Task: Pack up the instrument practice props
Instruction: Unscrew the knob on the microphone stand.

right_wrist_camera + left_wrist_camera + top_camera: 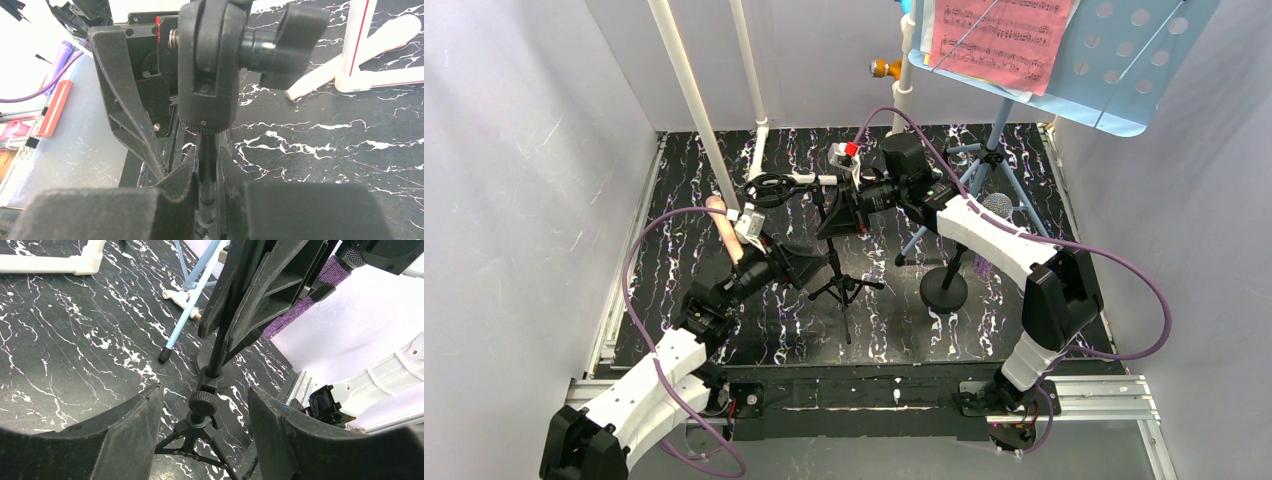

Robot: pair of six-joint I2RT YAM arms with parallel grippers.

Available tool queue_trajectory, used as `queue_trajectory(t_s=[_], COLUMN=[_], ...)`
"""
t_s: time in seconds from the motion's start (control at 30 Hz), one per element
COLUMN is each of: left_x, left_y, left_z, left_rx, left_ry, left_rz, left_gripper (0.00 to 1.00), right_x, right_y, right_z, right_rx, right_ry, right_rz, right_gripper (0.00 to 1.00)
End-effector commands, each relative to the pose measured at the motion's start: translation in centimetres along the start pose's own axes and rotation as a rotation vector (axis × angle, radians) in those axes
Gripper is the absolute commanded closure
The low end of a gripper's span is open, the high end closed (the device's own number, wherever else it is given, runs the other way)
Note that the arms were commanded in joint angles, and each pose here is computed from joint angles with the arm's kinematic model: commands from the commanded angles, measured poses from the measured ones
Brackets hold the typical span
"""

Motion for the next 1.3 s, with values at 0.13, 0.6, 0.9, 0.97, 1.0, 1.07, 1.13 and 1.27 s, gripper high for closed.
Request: queue_trajectory(t_s=[0.13, 0.6, 0.9, 0.97, 1.0, 1.07, 1.13, 1.27], left_x=[-0.1, -0.4, -0.5, -0.5, -0.5, -0.5, -0.5, -0.5], left_y=[-0.2, 0.2, 0.3, 0.3, 0.3, 0.4, 0.5, 0.6], left_z=[0.0, 0.8, 1.0, 1.0, 1.1, 1.2, 1.3, 1.4], left_rx=[-0.006, 0.032, 0.045, 0.05, 0.052, 0.058, 0.061, 0.066], left_ry=[0.007, 0.039, 0.045, 0.048, 0.05, 0.053, 0.056, 0.059], left_rz=[0.035, 0.037, 0.041, 0.042, 0.041, 0.039, 0.039, 0.036], left_gripper=[0.42, 0.46, 0.49, 0.5, 0.5, 0.5, 0.5, 0.5], right_x=[0.8, 0.8, 0.9, 0.8, 0.8, 0.9, 0.9, 0.9], right_y=[1.5, 1.5, 1.5, 1.5, 1.6, 1.6, 1.6, 1.5], right_z=[-3.0, -3.0, -3.1, -3.0, -3.1, -3.1, -3.1, -3.1], right_rx=[0.098, 0.097, 0.099, 0.098, 0.099, 0.1, 0.099, 0.1], right_ry=[-0.058, -0.058, -0.059, -0.058, -0.059, -0.059, -0.059, -0.059], right_rz=[-0.032, -0.033, -0.031, -0.032, -0.033, -0.032, -0.032, -0.031], right_gripper=[0.99, 0.99, 0.99, 0.99, 0.99, 0.99, 0.99, 0.99])
Point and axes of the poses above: each gripper's point midway between its finger pads, its own x axis back along the fingers, its own y axis along the line the jaws close on, z = x × y, the point moved 3 cm from there along x, back along the fingers, and after that the axes turned 11 degrees about x, right-handed, at the moved point
